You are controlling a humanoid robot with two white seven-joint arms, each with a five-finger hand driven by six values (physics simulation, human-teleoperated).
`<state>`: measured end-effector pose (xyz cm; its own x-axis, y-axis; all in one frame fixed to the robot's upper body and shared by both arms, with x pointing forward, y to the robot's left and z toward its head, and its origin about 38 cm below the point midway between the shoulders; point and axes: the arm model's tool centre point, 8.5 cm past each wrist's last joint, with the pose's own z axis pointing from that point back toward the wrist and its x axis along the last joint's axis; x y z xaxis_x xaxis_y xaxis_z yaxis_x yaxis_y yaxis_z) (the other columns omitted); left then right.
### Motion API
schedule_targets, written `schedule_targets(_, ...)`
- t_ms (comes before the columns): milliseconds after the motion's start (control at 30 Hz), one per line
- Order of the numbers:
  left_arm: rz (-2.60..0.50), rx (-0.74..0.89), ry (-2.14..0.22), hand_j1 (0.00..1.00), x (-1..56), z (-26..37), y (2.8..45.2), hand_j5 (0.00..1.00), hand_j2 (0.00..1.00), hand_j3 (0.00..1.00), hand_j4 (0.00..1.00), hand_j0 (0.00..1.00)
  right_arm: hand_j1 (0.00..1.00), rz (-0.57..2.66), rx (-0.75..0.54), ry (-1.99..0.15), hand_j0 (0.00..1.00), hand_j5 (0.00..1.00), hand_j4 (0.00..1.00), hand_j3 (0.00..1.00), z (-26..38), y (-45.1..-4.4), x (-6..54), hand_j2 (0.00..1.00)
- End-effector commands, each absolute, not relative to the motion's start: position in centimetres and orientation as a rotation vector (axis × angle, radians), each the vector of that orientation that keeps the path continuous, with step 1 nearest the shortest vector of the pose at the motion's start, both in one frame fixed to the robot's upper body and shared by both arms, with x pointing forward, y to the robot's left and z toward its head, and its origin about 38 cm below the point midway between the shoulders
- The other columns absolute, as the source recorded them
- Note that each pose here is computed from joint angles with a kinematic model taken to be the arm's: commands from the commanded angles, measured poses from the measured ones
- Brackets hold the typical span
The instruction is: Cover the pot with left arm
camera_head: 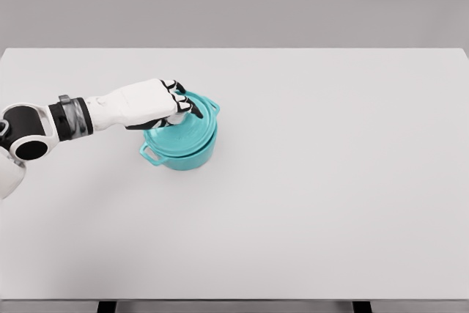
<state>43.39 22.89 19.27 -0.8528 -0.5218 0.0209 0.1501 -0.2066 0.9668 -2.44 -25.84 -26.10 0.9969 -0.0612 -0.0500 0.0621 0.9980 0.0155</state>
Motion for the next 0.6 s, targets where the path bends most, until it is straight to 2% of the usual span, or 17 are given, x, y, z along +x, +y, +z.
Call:
schedule_targets(0, -2.109, 0.428, -1.622, 0.81, 43.35, 19.18, 22.86, 0.81, 0.81, 0.81, 0.81, 0.81, 1.0, -0.062, 0.017, 0.049, 1.0, 1.0, 1.0, 1.0, -26.1, -25.83, -2.44, 1.0)
schedule_targets(333, -2.1, 0.416, -1.631, 0.9, 43.46, 18.93, 22.38, 0.9, 0.9, 0.9, 0.9, 0.9, 1.0, -0.062, 0.017, 0.049, 1.0, 1.0, 1.0, 1.0, -26.1, -25.83, -2.44, 1.0)
schedule_targets(467, -2.1, 0.416, -1.631, 0.9, 43.46, 18.93, 22.38, 0.9, 0.9, 0.9, 0.9, 0.9, 1.0, -0.062, 0.017, 0.049, 1.0, 1.0, 1.0, 1.0, -26.1, -25.83, -2.44, 1.0)
schedule_targets(500, -2.099, 0.414, -1.626, 0.96, 43.5, 18.79, 22.46, 0.96, 0.96, 0.96, 0.96, 0.96, 1.0, -0.062, 0.017, 0.049, 1.0, 1.0, 1.0, 1.0, -26.1, -25.83, -2.44, 1.0)
schedule_targets(567, -2.096, 0.415, -1.615, 1.0, 43.63, 18.56, 22.69, 1.0, 1.0, 1.0, 1.0, 1.0, 1.0, -0.062, 0.017, 0.049, 1.0, 1.0, 1.0, 1.0, -26.1, -25.83, -2.44, 1.0)
